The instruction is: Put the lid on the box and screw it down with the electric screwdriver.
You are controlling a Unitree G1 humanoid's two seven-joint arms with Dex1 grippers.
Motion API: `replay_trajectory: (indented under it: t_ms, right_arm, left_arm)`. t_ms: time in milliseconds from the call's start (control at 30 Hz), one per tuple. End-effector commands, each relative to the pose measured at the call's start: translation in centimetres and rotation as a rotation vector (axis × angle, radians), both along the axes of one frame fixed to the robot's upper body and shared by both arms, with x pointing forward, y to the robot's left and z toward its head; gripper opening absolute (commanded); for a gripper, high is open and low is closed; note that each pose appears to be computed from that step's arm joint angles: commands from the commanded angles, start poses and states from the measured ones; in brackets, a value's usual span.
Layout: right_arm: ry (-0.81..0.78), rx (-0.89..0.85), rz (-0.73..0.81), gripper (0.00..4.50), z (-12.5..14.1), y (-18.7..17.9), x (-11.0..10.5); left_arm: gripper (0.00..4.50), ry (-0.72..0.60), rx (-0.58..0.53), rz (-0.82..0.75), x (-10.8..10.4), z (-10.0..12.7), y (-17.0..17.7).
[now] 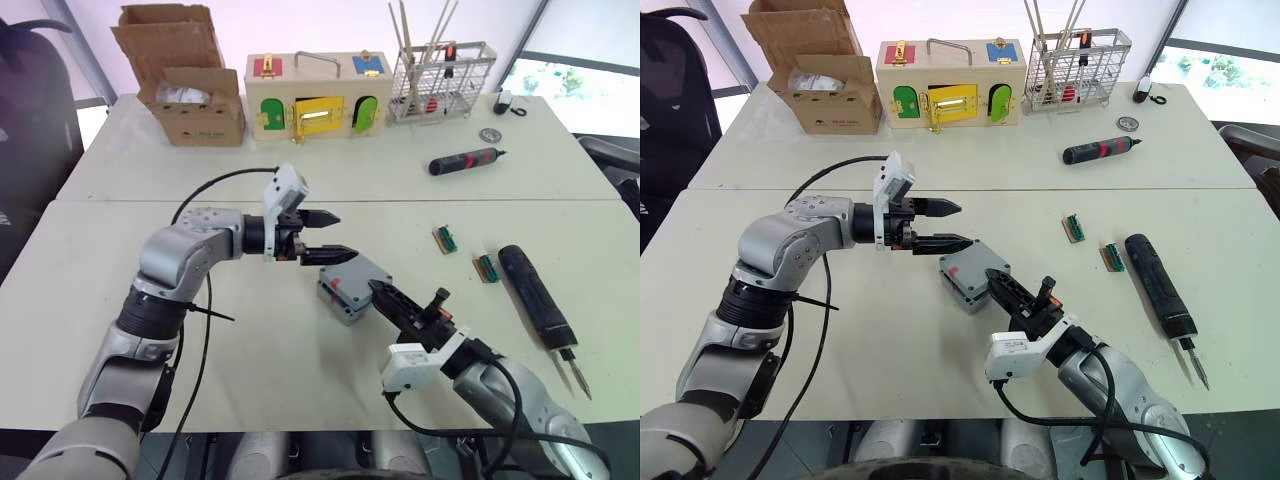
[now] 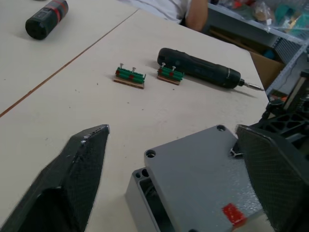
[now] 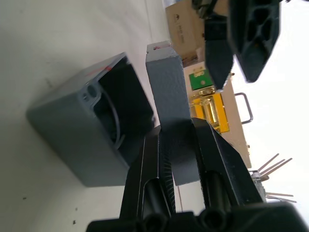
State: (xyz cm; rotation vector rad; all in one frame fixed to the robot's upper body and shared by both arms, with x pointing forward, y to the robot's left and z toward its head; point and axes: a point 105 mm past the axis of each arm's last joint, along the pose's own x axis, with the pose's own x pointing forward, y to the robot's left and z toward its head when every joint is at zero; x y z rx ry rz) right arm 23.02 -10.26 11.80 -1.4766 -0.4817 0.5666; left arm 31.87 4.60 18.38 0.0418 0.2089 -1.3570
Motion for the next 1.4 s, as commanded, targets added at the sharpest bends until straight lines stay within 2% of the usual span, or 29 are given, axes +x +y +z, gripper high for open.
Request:
replay_trajectory:
  t_ms: [33,200,233,500,733,1233,1400]
  right_arm:
    - [-0.057,0.019,0.017,0.14,1.0,0.3,0.0]
    - [-0.068,0.036,0.005,0.14,0.8,0.5,0.3]
    - [-0.069,0.036,0.005,0.14,0.8,0.5,0.3]
    - [-0.066,0.023,0.021,0.14,0.2,0.8,0.1]
    - [-0.065,0.001,0.023,0.14,-0.4,0.5,0.5]
    - [-0.025,0.003,0.023,0.14,-1.8,0.6,-0.3]
    - [-0.017,-0.001,0.021,0.14,-2.3,0.4,-0.4]
  left_arm:
    - [2.56,-0.032,-0.019,-0.062,-0.9,1.0,-0.3]
    - [0.13,-0.054,-0.006,-0.077,-1.1,0.9,-0.5]
    - [0.01,-0.054,0.002,-0.085,-1.1,0.8,-0.6]
    - [0.01,-0.07,0.062,-0.132,-1.0,-0.9,-1.1]
    - [0.01,-0.081,0.071,-0.155,-0.6,-1.4,-1.5]
    - [0.01,-0.097,0.13,-0.226,-1.5,-2.9,-1.8]
    - [0.01,-0.106,0.183,-0.256,-1.7,-4.0,-2.0]
